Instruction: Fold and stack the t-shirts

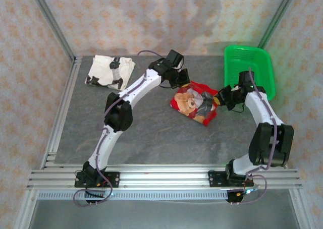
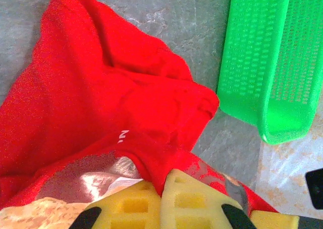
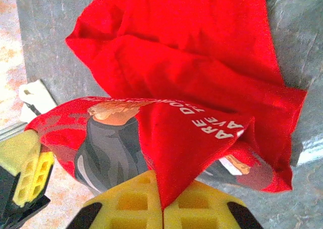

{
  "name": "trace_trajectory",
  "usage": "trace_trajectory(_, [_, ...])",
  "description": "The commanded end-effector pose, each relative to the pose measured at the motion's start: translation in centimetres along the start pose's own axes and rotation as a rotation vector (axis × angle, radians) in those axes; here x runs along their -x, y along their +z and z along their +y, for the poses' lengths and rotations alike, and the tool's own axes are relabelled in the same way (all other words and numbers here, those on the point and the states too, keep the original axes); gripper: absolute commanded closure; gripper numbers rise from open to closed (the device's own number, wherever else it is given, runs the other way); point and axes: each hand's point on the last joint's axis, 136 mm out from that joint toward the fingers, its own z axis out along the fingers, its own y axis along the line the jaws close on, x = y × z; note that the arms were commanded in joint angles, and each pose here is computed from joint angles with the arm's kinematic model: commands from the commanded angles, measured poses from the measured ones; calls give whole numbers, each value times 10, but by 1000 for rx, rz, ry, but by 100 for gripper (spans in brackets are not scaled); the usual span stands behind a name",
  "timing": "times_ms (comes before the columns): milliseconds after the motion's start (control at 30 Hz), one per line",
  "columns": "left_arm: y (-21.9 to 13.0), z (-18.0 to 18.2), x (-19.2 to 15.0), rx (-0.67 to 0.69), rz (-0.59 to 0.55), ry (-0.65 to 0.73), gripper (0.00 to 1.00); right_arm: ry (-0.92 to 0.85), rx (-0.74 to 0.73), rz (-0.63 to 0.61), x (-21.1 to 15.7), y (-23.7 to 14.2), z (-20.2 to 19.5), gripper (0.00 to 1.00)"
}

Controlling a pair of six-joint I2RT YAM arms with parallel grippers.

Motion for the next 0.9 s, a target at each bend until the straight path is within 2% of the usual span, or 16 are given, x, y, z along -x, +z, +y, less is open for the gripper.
trace_trajectory(0, [15, 1, 29, -65, -25, -51, 86, 1, -35, -60, 32, 9, -7, 77])
trace_trajectory(67, [21, -6, 42, -104, -49, -92, 66, 16, -38, -90, 55, 13, -6, 59])
trace_trajectory(100, [20, -16, 50, -148, -70, -108, 55, 12, -23, -117, 68, 12, 0, 56])
trace_trajectory(167, [6, -41, 71, -249, -132, -134, 39, -12, -7, -191, 91, 0, 17, 49])
trace_trajectory(267, [-49, -72, 107, -364, -241, -145, 29, -115, 101, -281, 101, -41, 69, 44])
trace_trajectory(300, [-74, -78, 116, -372, -279, -124, 26, -149, 153, -298, 97, -57, 86, 43])
trace_trajectory(333, [-94, -78, 123, -363, -313, -102, 17, -170, 174, -316, 92, -71, 95, 40])
trace_trajectory(367, [-120, -76, 127, -333, -344, -69, 14, -196, 186, -337, 84, -87, 101, 36])
trace_trajectory(500, [-194, -41, 124, -137, -410, 53, 13, -283, 221, -328, 37, -126, 102, 21])
trace_trajectory(600, [-220, -18, 108, -29, -429, 145, 10, -317, 221, -231, -3, -127, 84, 19])
trace_trajectory(733, [-209, 8, 81, 25, -365, 199, 9, -335, 202, -164, -41, -118, 55, 17])
trace_trajectory(867, [-167, 34, 61, 113, -261, 278, 9, -353, 160, -91, -65, -95, 26, 14])
